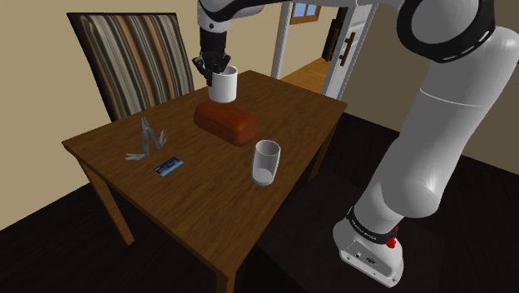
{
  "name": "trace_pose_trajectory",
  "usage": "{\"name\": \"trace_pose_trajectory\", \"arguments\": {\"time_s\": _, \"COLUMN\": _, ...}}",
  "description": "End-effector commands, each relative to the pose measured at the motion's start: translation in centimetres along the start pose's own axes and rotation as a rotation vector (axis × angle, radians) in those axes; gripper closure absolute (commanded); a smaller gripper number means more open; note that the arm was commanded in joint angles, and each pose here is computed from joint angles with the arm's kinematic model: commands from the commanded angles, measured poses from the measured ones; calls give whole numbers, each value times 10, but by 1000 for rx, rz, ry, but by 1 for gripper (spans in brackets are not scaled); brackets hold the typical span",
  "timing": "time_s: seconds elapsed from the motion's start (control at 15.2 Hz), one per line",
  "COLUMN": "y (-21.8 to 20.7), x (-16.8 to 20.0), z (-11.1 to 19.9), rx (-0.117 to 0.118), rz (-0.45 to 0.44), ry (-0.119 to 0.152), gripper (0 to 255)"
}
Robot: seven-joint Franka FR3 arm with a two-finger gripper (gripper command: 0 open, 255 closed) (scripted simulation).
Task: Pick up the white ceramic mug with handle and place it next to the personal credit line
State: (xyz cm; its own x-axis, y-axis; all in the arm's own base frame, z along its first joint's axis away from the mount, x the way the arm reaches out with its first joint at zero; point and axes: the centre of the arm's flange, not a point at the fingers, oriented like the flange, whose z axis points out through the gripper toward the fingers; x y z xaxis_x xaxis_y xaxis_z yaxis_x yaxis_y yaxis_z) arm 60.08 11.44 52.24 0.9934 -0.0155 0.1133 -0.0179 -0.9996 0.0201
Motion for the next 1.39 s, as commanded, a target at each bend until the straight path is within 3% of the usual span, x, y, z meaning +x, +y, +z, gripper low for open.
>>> {"name": "trace_pose_trajectory", "arguments": {"time_s": 0.0, "y": -30, "x": 5, "z": 2, "rx": 0, "rz": 1, "ry": 1, "gripper": 255}}
{"name": "trace_pose_trajectory", "arguments": {"time_s": 0.33, "y": -95, "x": 21, "z": 2, "rx": 0, "rz": 1, "ry": 1, "gripper": 255}}
{"name": "trace_pose_trajectory", "arguments": {"time_s": 1.32, "y": -96, "x": 12, "z": 81, "rx": 0, "rz": 1, "ry": 1, "gripper": 255}}
